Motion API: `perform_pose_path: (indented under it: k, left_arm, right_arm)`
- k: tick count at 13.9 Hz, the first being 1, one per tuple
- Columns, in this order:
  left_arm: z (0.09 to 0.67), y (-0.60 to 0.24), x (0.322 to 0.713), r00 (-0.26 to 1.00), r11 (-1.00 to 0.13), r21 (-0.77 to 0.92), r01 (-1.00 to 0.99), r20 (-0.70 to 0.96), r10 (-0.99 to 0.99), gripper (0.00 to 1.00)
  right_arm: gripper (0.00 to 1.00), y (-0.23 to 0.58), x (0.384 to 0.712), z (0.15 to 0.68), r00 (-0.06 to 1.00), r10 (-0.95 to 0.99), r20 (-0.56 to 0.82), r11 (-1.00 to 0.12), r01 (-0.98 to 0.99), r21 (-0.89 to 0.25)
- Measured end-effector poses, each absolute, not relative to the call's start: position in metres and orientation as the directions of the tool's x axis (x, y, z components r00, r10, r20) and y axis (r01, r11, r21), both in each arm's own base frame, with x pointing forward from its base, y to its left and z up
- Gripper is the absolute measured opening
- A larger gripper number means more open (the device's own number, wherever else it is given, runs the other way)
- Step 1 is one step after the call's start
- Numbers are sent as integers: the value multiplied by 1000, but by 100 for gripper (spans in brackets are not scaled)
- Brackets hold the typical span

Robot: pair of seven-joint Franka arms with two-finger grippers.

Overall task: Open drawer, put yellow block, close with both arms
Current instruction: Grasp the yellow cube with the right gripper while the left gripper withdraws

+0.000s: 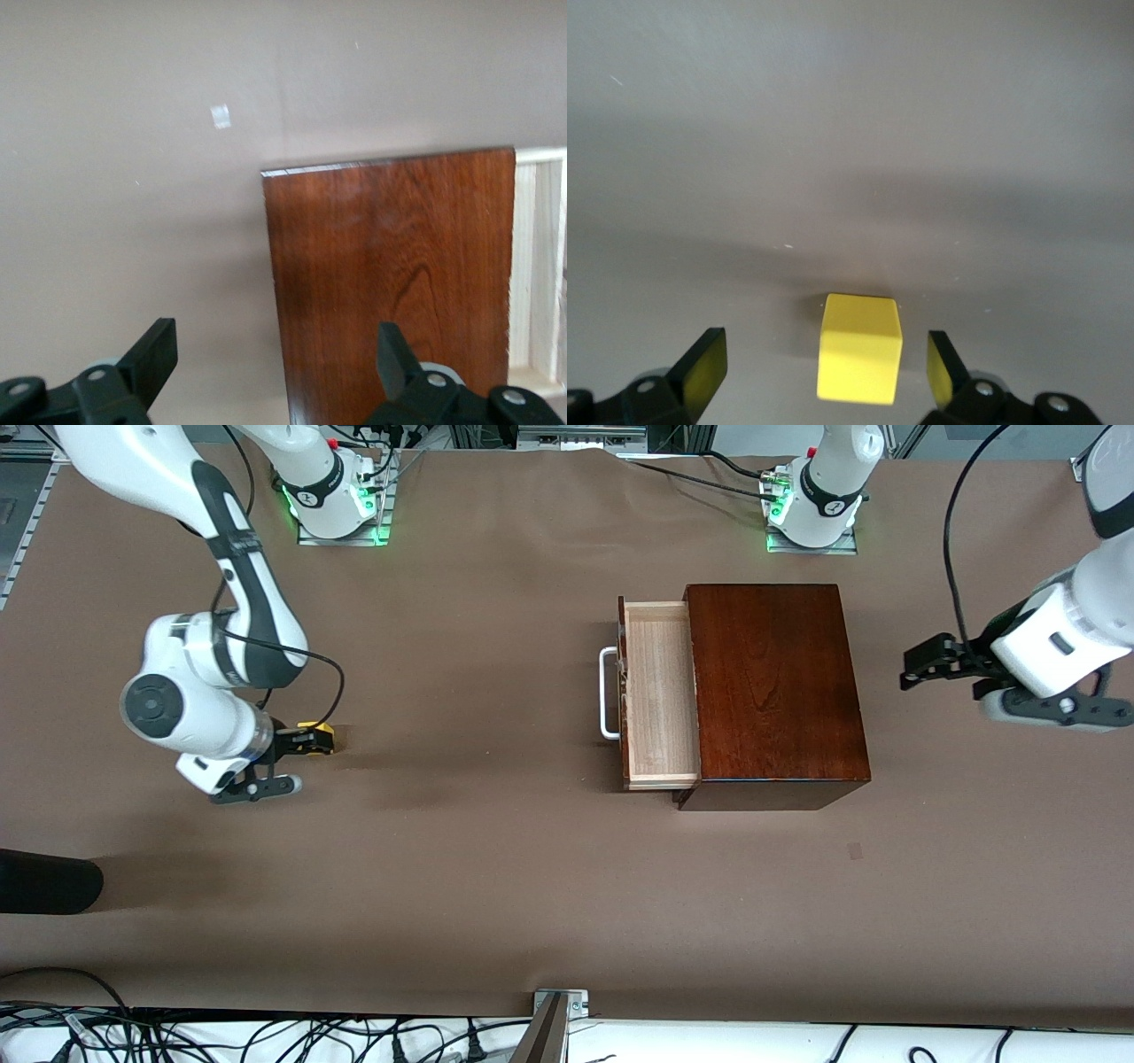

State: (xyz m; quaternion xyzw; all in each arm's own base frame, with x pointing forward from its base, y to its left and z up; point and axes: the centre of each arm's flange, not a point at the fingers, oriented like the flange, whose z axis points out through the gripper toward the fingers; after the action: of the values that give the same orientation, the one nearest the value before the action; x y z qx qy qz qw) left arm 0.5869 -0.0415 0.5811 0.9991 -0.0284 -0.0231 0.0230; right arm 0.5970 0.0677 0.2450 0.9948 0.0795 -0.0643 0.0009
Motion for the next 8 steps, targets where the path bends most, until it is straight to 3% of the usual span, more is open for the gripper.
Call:
perform_pose_path:
  k: [5, 7, 8]
  left_arm:
    - [599, -22, 545, 999, -999, 39, 24, 23, 25, 100]
    - [595, -18, 541, 999, -999, 39, 32, 17, 32, 100]
    - [593, -18, 541, 999, -999, 39, 33, 12, 33, 100]
  right_arm:
    - [100, 53, 552, 189, 986, 138, -90, -990, 139, 4]
    - [96, 51, 545, 181, 988, 135, -76, -991, 135, 7]
    - [88, 51, 546, 182, 988, 135, -70, -991, 135, 8]
